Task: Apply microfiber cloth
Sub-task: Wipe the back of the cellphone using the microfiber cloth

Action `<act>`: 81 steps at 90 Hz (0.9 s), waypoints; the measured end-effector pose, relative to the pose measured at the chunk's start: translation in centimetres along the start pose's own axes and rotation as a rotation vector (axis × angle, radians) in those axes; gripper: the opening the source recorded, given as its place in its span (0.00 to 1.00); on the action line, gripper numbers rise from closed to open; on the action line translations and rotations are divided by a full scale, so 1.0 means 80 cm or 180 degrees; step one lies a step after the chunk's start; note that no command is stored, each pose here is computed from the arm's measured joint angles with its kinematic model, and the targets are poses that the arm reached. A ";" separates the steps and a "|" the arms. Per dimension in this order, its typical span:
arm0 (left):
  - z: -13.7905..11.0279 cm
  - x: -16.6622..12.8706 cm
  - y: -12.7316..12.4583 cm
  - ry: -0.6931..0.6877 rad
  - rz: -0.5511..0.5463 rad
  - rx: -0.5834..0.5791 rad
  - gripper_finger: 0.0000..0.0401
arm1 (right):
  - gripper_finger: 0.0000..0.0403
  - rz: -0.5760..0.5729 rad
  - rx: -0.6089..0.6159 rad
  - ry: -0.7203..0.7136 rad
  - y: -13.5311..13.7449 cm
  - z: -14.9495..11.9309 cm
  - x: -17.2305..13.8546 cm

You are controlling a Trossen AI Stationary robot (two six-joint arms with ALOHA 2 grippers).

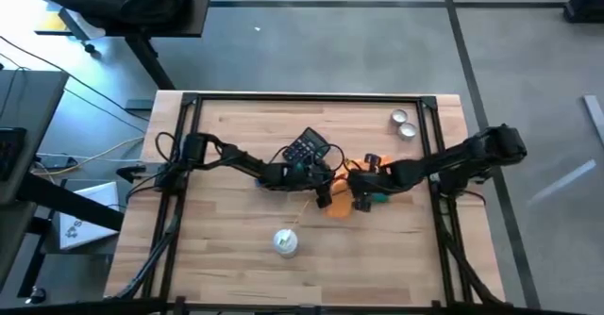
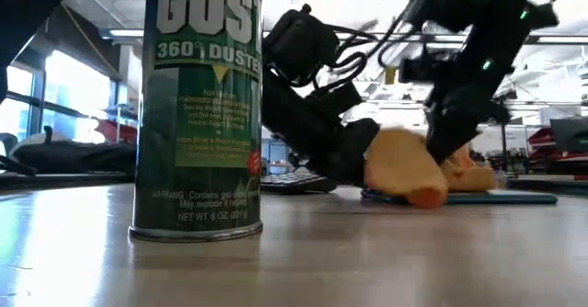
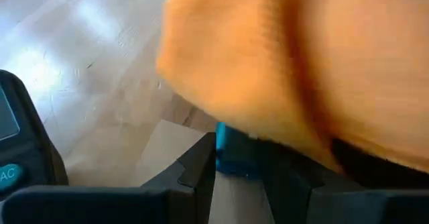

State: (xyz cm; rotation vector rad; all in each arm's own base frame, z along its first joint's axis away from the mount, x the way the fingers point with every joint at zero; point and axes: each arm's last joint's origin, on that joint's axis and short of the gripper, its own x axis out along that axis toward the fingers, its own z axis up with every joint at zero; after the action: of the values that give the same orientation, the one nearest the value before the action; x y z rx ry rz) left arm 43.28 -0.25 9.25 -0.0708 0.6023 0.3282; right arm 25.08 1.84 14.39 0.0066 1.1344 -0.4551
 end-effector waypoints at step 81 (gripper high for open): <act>-0.006 0.000 0.001 0.0138 0.0061 0.0059 0.23 | 0.00 -0.0908 0.0540 0.0804 -0.020 -0.040 0.002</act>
State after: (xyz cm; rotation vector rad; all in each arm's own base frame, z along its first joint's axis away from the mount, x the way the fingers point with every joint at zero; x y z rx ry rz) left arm 42.99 -0.30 8.87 -0.0545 0.6491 0.3403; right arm 21.82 1.07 13.23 0.0521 1.3480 -0.8216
